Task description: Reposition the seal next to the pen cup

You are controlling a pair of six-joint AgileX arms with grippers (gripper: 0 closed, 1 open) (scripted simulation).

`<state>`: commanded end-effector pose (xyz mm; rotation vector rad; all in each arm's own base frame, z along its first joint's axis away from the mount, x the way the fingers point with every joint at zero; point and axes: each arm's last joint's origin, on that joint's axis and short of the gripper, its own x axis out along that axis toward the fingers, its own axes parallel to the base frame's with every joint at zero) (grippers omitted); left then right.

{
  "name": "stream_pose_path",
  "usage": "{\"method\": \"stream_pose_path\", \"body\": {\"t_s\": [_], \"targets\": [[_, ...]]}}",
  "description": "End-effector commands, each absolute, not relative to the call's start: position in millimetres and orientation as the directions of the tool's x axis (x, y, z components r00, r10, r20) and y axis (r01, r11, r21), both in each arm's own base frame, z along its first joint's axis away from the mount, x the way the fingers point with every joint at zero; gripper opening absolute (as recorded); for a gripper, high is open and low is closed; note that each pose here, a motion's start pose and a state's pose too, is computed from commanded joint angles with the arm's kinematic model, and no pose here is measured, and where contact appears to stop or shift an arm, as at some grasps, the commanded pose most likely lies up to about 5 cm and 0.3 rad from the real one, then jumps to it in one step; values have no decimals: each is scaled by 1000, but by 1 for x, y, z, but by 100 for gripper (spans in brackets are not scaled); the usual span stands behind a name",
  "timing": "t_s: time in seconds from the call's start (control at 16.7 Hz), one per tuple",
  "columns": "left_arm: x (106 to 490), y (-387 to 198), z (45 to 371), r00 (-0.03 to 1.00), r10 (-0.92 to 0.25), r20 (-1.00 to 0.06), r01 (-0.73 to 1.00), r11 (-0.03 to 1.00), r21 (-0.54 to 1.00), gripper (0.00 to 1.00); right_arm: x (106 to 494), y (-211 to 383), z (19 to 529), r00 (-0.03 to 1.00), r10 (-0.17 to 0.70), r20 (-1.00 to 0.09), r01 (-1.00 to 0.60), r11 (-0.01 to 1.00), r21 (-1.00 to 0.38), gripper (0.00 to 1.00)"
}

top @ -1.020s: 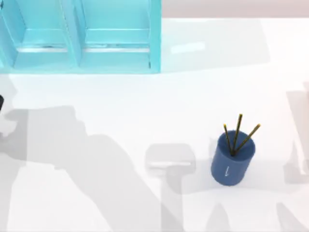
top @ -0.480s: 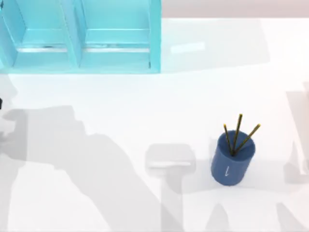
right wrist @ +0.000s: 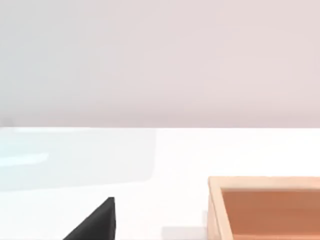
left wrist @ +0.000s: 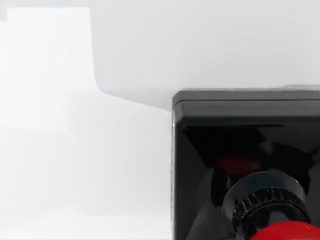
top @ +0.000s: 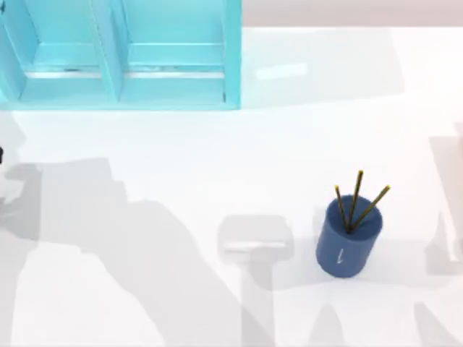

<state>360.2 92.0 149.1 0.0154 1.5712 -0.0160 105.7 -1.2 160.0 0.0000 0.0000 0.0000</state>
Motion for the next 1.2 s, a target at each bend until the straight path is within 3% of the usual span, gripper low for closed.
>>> {"method": "stream_pose_path", "body": {"t_s": [0.36,0.66,0.96,1.2], "targets": [[365,81,158,-1,0,-1000,24,1000,0,0,106,-1,160,1000,0,0,0,1000,0,100],[377,22,216,-7,-1,-1000,29,1000,-1,0,106,-1,160,1000,0,0,0,1000,0,100],[363,-39,278,-6,1,-1000,24,1000,1,0,106,-1,160,1000,0,0,0,1000,0,100],[358,-49,289,0,0,-1000,23,1000,0,0,106,-1,160,1000,0,0,0,1000,0,100]]}}
